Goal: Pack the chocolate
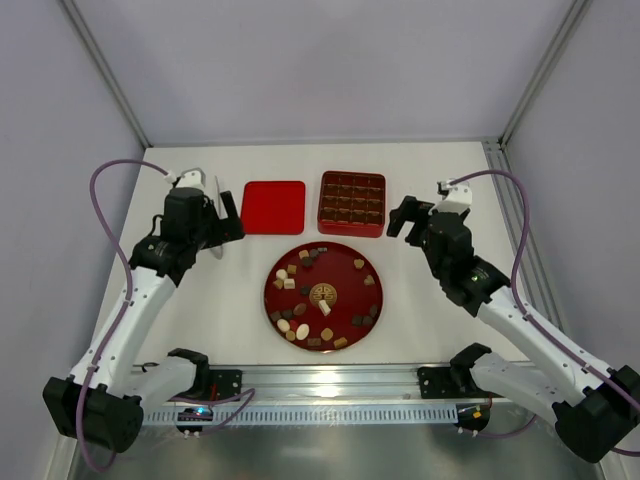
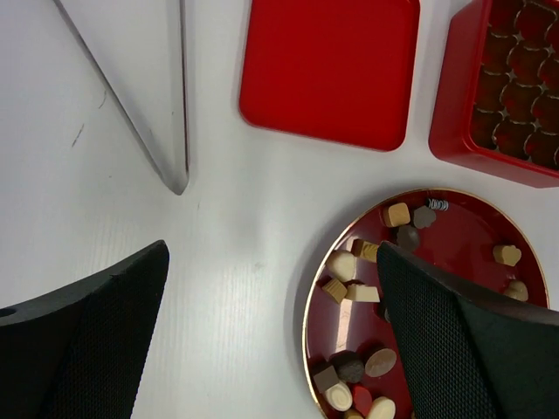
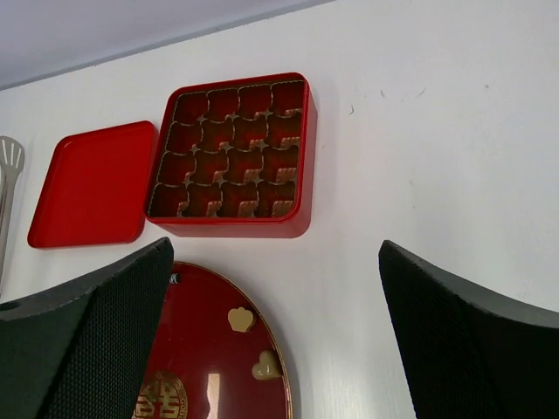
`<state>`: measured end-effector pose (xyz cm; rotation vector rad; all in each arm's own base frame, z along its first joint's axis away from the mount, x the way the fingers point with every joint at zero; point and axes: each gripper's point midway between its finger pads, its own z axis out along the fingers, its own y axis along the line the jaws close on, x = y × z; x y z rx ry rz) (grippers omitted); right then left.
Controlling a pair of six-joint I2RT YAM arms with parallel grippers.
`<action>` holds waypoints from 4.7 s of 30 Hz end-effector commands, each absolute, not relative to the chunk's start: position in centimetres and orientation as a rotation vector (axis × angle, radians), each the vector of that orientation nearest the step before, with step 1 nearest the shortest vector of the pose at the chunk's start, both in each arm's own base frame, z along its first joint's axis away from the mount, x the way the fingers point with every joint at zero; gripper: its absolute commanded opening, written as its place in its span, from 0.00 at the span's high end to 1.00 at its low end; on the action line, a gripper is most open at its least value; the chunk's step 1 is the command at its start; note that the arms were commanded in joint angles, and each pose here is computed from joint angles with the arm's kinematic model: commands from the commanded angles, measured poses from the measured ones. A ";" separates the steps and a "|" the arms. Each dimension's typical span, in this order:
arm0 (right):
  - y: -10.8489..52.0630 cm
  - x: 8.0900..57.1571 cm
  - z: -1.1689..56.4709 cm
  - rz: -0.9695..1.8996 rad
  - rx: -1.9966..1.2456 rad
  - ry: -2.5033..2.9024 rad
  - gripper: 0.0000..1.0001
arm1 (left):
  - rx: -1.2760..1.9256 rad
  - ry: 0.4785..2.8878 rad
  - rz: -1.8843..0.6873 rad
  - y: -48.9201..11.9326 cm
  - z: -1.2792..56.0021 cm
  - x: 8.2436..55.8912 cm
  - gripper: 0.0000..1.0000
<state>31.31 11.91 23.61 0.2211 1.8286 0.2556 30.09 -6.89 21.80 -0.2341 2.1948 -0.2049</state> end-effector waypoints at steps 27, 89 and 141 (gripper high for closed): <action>16.5 30.8 22.8 0.442 0.045 1.954 0.00 | -0.543 2.445 0.070 1.0 7.8 43.5 0.00; 17.2 29.2 19.2 0.526 0.079 2.043 0.00 | -0.589 2.623 0.126 2.1 2.3 43.4 0.24; 18.5 30.1 18.3 0.549 0.056 2.068 0.00 | -0.462 2.501 0.104 0.0 17.4 38.1 0.43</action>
